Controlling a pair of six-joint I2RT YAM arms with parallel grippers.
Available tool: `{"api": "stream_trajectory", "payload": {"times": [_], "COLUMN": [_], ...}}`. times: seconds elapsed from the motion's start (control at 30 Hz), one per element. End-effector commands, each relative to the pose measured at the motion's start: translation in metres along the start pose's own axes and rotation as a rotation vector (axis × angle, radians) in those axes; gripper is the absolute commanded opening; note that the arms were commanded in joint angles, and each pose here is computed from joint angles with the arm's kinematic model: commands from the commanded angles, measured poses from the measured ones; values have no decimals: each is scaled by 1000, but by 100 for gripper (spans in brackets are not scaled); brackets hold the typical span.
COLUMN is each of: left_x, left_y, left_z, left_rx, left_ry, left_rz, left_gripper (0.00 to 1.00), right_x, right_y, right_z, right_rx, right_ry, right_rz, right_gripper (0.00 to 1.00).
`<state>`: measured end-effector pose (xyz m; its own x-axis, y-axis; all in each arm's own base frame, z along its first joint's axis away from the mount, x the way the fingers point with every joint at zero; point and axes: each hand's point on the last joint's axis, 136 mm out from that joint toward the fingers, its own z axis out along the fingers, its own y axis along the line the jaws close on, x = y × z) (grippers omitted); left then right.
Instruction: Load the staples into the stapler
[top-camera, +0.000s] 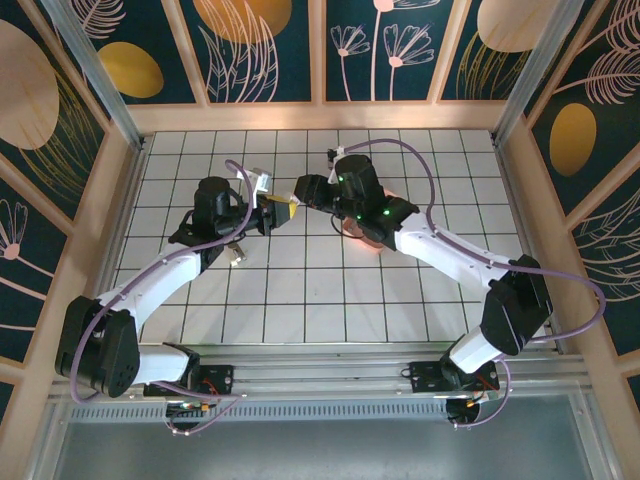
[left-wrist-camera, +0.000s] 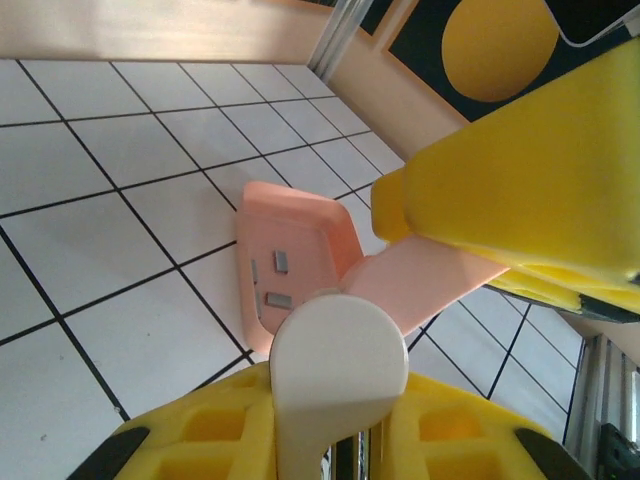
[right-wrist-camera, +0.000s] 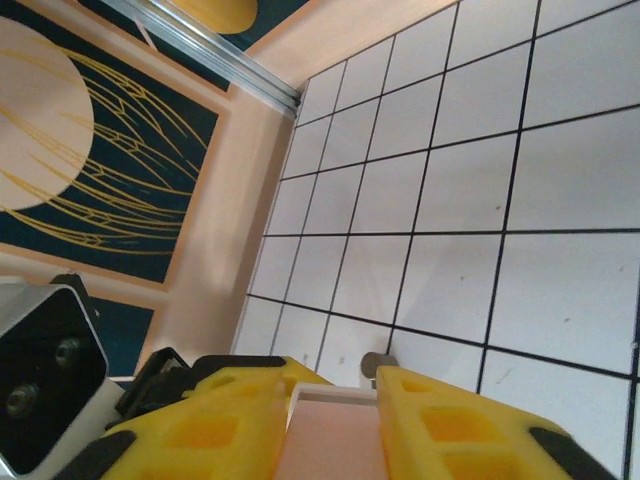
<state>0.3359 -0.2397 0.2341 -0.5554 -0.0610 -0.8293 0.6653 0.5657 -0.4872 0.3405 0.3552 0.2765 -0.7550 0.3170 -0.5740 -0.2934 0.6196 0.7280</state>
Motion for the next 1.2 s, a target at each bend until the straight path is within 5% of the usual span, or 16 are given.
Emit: {"api": "stream_trajectory", "payload": {"times": [0.0, 0.17, 0.33, 0.73, 1.17], "left_x": [-6, -8, -1, 16, 28], "left_y": [-5, 5, 27, 107, 108], "left_z": [-2, -8, -16, -80, -87], "left_rx": [16, -65, -169, -564, -584], "left_ry": [-19, -34, -28, -181, -170], "left_rz": [19, 7, -63, -302, -325], "left_gripper": [35, 70, 81, 87, 86], "right_x": [-12, -6, 9, 77, 102], "right_y": [-8, -40, -67, -106, -142], "right_z": [0, -2, 1, 49, 69], "right_rx": [74, 273, 418, 521, 687], "right_ry": [-58, -15, 95, 487, 704], "right_rz": [15, -35, -125, -145, -185], "right_gripper": [22, 21, 19, 19, 18]}}
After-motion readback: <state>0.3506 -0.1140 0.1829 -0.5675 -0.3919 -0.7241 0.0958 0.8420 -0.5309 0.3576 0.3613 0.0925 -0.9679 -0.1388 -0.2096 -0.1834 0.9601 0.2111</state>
